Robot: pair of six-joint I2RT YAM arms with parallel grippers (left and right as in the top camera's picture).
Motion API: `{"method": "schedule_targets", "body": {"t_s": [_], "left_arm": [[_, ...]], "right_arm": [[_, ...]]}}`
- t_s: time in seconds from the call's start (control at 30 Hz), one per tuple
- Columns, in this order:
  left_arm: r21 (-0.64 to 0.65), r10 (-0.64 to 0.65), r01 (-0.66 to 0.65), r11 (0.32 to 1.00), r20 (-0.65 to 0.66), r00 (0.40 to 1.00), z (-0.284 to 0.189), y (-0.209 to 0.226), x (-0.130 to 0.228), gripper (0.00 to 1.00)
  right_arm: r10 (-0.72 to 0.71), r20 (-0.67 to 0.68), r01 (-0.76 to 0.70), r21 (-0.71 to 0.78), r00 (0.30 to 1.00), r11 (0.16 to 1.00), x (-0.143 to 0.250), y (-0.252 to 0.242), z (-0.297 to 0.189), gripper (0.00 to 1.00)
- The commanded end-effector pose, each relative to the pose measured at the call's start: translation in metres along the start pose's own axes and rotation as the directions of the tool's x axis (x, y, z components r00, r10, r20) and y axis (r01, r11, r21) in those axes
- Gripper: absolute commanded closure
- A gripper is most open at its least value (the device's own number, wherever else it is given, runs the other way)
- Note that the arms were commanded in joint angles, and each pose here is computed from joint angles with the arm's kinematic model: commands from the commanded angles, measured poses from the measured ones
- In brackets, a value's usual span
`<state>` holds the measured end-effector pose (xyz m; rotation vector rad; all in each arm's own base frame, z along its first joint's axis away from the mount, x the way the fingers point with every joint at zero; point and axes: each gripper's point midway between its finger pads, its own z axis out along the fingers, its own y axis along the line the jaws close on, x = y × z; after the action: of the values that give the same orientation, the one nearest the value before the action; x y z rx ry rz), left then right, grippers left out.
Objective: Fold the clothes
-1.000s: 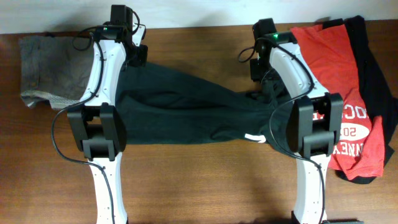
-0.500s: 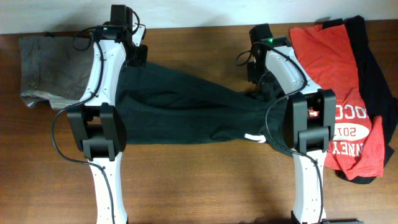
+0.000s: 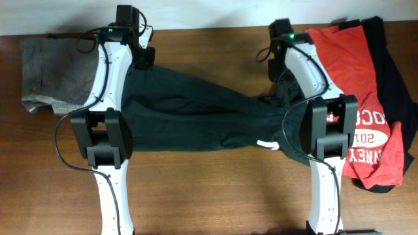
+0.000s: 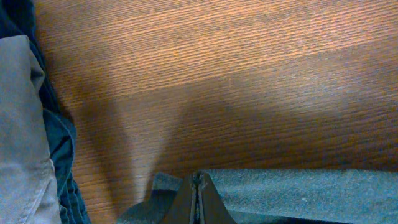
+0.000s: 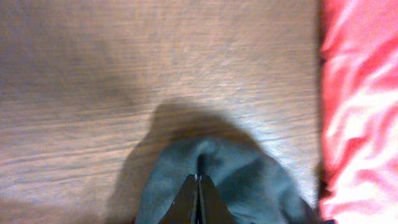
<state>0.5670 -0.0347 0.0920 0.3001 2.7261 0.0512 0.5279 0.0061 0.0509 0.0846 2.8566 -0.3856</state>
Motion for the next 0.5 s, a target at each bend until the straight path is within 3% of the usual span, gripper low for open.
{"method": "schedule_targets", "body": {"t_s": [0.0,0.17,0.23,0.3,0.47], "left_arm": [[-0.023,-0.011,0.012,1.0,0.04,0.999,-0.016,0.008,-0.01,0.99],[-0.024,-0.011,0.012,1.0,0.045,0.999,-0.016,0.008,-0.011,0.99],[-0.024,-0.011,0.012,1.0,0.045,0.999,-0.016,0.008,-0.011,0.99],[-0.024,-0.011,0.012,1.0,0.045,0.999,-0.016,0.008,-0.011,0.99],[-0.024,-0.01,0.012,1.0,0.045,0.999,-0.016,0.008,-0.011,0.99]], "right_arm": [[0.048,0.12,-0.05,0.015,0.992,0.999,-0.032,-0.018,-0.048,0.96],[0.072,0.109,-0.073,0.008,0.991,0.997,-0.03,-0.018,-0.05,0.96],[0.061,0.073,-0.061,-0.002,0.995,0.998,-0.022,-0.013,-0.039,0.69],[0.053,0.046,-0.053,0.002,0.998,0.999,-0.017,-0.011,-0.032,0.52],[0.036,-0.007,-0.036,0.003,0.999,0.999,-0.006,-0.005,-0.011,0.49]]}}
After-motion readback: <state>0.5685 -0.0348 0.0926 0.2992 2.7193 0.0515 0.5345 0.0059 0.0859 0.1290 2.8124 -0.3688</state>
